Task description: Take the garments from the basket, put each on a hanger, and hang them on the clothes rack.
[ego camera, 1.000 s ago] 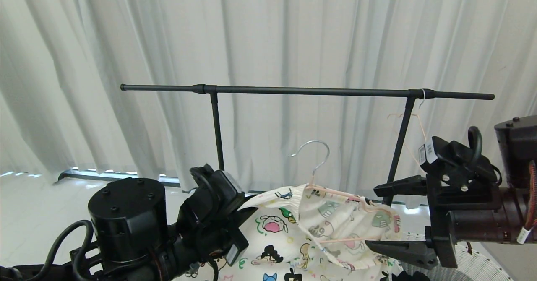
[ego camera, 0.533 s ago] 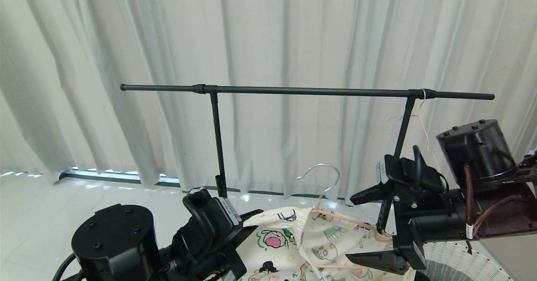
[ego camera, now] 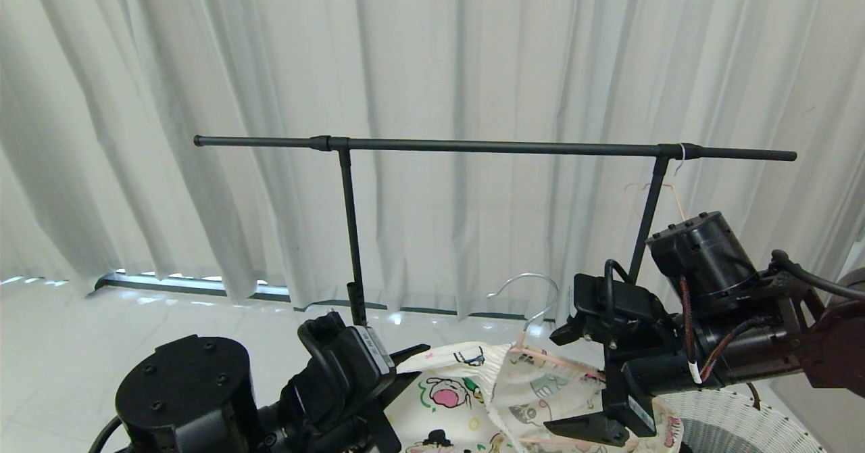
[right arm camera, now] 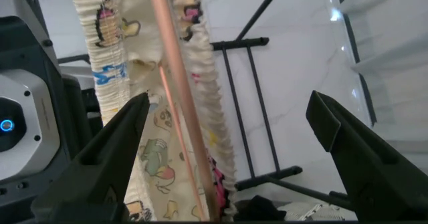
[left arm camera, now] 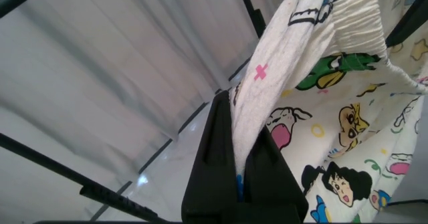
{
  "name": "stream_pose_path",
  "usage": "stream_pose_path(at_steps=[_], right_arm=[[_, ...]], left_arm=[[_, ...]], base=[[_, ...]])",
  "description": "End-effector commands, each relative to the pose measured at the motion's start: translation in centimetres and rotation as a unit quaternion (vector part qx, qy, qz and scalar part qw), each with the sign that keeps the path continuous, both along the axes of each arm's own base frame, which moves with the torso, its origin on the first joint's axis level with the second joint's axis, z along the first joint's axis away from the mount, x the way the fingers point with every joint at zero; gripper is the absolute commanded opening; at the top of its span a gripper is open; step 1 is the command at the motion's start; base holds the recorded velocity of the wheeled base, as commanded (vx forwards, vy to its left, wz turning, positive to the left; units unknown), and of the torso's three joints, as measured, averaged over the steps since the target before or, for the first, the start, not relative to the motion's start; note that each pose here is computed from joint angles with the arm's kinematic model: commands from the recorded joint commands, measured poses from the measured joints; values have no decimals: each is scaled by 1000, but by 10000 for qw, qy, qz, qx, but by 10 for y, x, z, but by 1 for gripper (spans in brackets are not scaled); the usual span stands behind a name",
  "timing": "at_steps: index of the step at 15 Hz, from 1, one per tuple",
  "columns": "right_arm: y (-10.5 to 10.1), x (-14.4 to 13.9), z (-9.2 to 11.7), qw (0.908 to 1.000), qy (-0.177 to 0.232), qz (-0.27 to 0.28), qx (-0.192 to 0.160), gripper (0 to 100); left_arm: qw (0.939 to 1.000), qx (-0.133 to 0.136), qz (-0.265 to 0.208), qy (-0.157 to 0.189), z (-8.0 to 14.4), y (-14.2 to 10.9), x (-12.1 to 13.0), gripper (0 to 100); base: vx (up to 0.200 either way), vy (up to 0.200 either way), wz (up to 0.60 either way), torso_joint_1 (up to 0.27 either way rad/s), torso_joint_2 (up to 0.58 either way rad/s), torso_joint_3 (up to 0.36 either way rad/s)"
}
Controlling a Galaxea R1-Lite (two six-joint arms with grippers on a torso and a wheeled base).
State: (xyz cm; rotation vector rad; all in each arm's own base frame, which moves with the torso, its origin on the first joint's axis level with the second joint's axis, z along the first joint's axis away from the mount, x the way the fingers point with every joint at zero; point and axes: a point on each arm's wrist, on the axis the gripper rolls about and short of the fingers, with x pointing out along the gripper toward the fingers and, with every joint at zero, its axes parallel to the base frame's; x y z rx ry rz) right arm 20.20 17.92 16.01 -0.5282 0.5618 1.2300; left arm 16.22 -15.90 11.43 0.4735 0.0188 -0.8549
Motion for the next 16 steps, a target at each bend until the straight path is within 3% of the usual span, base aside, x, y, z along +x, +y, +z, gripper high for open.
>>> stream_pose_path(at_steps=[1,5,6,13,14,15,16], right_arm=[[0,1,-4,10000,63,-16,-53,100],[-1,1,-10,9998,117,-91,-165,100],[-1,1,-10,9997,114,-104,-169,0],[-2,2,-7,9998,6,-168,-143,0],[-2,2,-3,9998,-151,-150,-37,0],[-1,3,-1,9996,-246,-126,23,0],[-2,2,0,9994,-334,-92,64,0]], left_arm=[[10000,-16,0,2,0,0,0,0],[10000,-53,0,-36,3,-1,1,0],[10000,-53,-7,-36,3,-1,0,0],[9999,-52,-122,-36,2,-5,-4,0],[9999,-46,-116,-43,2,-5,-4,0],[9999,-51,-113,-27,2,-5,-4,100],[9999,-51,-113,-27,2,-5,-4,100]], base=[[0,0,0,0,0,0],[0,0,0,0,0,0],[0,0,0,0,0,0],[0,0,0,0,0,0],[0,0,0,0,0,0],[0,0,0,0,0,0],[0,0,0,0,0,0]])
